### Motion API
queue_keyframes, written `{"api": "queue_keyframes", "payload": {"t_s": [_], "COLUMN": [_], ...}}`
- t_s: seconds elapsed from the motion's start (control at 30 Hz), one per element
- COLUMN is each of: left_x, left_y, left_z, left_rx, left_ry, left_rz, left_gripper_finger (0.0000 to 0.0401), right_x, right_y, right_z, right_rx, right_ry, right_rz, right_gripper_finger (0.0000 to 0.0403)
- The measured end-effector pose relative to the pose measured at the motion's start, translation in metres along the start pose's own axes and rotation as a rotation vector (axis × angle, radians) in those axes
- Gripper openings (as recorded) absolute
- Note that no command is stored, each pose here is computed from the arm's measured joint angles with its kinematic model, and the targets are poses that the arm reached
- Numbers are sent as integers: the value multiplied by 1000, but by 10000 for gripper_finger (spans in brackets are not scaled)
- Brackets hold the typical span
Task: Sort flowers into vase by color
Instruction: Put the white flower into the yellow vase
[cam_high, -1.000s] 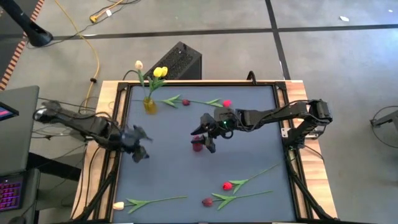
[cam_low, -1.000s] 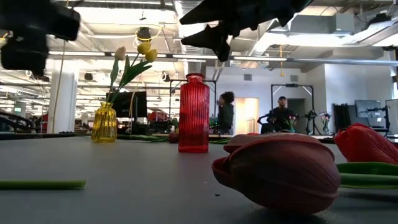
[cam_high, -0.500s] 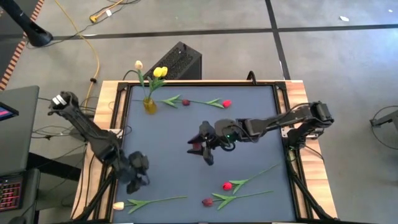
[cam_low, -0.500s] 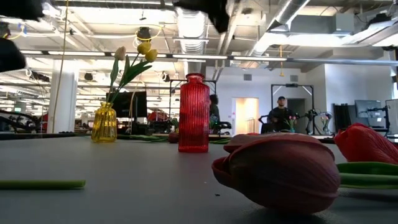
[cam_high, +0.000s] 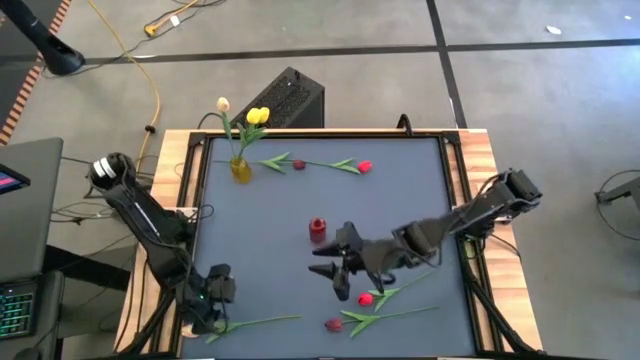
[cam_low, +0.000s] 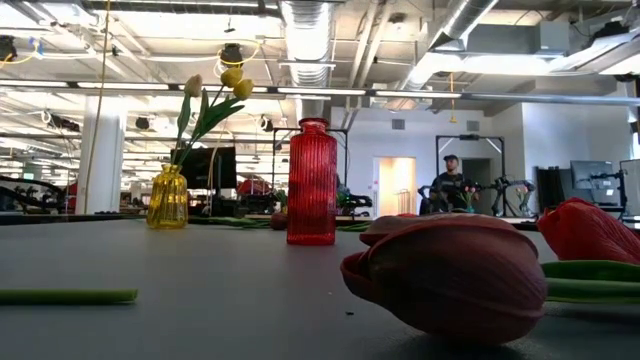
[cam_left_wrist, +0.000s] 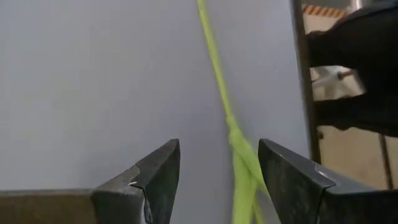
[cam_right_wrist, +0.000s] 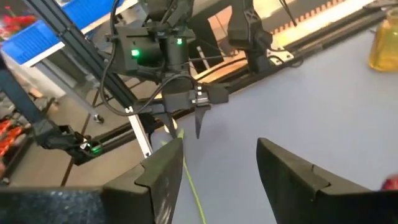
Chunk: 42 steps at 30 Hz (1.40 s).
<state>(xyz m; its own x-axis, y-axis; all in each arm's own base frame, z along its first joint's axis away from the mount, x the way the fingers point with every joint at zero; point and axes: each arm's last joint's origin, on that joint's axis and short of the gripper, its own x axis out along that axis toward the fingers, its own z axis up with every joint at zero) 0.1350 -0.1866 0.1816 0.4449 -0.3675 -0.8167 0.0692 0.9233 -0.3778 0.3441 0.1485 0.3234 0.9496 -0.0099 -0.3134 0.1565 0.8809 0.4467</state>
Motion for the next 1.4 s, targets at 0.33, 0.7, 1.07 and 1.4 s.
{"api": "queue_keyframes", "payload": {"t_s": [0.33,0.7,1.07,1.4], "left_x": [35,87,112,105], "left_y": [-32,-53,-53,-60], "left_z": [29,57,47,73], "left_rx": [62,-67,-116,-235], "left_ry": [103,221,335,353], "left_rz": [166,264,406,388], "left_gripper_finger": [206,206,133,7], "right_x": [-10,-14,-25,-48], "right_y": [7,-1,-1,7], "right_z": [-21,-37,-55,-79], "right_rx": [-10,-150,-322,-471], "right_ry": [89,349,517,675], "right_rz": [-63,-23,-5,-23], "right_gripper_finger": [230,230,230,230]}}
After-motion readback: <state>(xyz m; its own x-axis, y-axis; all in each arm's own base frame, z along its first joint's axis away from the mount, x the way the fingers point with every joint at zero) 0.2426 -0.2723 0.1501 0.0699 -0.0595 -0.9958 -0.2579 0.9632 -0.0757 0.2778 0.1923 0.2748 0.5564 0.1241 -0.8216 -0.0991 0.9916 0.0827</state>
